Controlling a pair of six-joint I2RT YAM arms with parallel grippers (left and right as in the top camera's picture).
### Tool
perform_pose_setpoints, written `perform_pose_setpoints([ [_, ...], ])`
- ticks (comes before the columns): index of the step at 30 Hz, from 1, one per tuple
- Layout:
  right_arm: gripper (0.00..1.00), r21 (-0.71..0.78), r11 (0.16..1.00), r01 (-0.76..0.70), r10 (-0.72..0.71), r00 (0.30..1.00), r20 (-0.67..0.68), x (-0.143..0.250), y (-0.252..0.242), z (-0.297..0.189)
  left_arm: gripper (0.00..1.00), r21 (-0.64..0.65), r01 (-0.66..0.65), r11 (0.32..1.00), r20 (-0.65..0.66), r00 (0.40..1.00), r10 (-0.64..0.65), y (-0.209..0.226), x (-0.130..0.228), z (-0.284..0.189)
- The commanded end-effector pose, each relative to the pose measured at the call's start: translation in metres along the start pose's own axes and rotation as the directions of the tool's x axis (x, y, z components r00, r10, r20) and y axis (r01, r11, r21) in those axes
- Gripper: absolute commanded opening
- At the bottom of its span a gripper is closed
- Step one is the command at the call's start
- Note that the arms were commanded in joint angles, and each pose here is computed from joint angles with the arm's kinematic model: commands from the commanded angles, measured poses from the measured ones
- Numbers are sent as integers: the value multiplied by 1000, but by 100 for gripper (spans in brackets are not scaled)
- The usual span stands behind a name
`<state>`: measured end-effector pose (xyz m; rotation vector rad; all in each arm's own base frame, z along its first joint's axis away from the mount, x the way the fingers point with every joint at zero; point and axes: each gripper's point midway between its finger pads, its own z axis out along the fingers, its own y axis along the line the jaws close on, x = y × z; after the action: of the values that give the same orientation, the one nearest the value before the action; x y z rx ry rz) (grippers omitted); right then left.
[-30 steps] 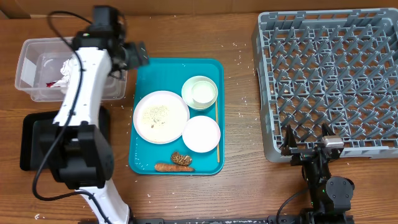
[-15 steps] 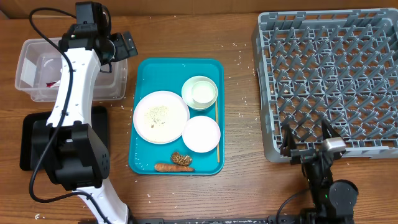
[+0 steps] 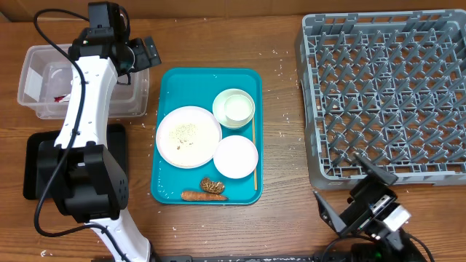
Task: Sort waste into correct bins and load items into the dishwasher
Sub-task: 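Reach the right gripper to the white cup and grasp its rim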
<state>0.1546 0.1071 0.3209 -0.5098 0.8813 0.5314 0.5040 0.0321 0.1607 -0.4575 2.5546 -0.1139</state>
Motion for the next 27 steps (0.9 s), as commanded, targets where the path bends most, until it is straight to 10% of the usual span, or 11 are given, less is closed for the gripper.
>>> perform_pose_setpoints([
  [1, 100, 95, 994, -61, 55, 997, 61, -28, -17, 6, 100, 3, 12, 1000, 24, 1000, -12, -2, -5, -10],
  [15, 100, 90, 955, -284, 296, 865, -406, -33, -72, 123, 100, 3, 12, 1000, 24, 1000, -13, -1, -5, -10],
  [27, 100, 172, 892, -418, 314, 300, -900, 107, -59, 209, 100, 3, 12, 1000, 24, 1000, -12, -2, -5, -10],
])
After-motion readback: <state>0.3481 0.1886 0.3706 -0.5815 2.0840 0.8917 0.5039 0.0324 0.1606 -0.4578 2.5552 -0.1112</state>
